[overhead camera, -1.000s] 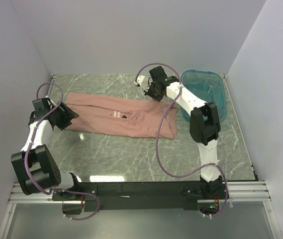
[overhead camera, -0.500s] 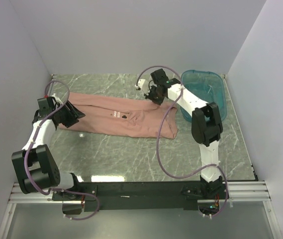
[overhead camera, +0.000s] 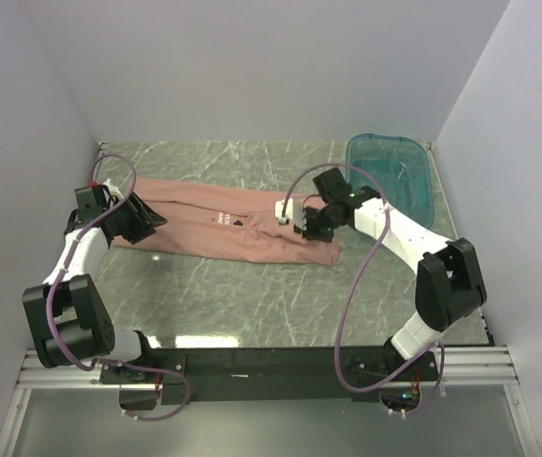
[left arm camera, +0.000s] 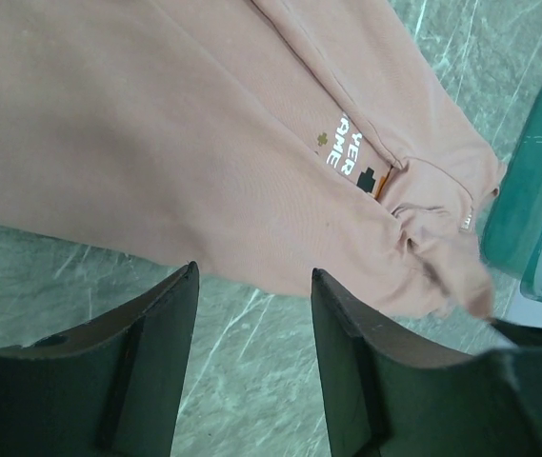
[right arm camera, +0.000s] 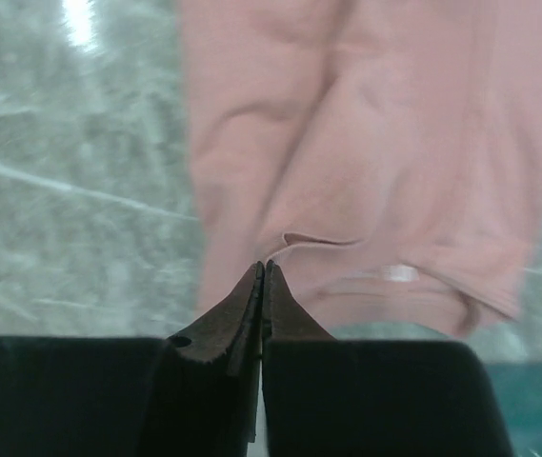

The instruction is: Fold and stack the t-shirts

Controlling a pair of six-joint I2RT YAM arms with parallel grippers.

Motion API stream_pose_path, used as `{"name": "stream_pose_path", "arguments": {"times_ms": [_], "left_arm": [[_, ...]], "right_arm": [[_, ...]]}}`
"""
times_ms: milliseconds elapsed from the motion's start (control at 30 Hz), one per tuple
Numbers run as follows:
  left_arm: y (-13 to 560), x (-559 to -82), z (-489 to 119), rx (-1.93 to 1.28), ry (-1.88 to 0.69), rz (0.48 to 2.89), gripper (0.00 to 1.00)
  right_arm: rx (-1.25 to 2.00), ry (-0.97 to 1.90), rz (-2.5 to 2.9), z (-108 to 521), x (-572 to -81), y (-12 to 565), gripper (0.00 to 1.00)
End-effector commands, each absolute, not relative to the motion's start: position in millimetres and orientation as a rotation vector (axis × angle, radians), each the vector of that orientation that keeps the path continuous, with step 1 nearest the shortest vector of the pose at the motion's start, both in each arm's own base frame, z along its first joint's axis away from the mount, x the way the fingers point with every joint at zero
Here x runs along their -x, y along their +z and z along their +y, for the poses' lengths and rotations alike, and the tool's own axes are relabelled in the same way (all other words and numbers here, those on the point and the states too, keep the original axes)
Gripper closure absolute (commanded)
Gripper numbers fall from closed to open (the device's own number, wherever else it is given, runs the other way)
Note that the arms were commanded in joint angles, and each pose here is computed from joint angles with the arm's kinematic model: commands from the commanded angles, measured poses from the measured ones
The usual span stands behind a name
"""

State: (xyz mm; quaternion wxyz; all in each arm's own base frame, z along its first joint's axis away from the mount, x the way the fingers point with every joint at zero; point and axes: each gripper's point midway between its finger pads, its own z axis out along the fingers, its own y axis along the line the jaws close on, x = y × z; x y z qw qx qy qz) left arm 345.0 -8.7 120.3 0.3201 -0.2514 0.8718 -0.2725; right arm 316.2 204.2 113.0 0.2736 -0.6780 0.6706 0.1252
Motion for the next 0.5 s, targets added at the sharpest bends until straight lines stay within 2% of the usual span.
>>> {"name": "stream_pose_path", "arguments": {"times_ms": [0,100,200,267,333,467], "left_arm": [[125,-348,-14,0.588,-0.733,2.275,0.44],[126,-348,-14,0.586,-0.73,2.274,0.44],[126,-348,-14,0.585,-0.732,2.274,0.44],[127,-349,-14,0.582,-0.732,2.272,0.44],[128,-348,-14,0.579,-0.733,2.269,0.44],[130,-348,-14,0.577,-0.733,2.264,0.44]], "right_arm": [[1.962,0.393,1.769,207,-282,87,0.93],[2.021,0.405,1.8,204,-263,76,0.86],[2.007,0.4,1.822,200,-256,79,0.86],[1.974,0.384,1.821,198,-257,89,0.83],[1.918,0.367,1.831,197,-263,100,0.75],[1.778,0.388,1.89,199,-280,124,0.71]]}}
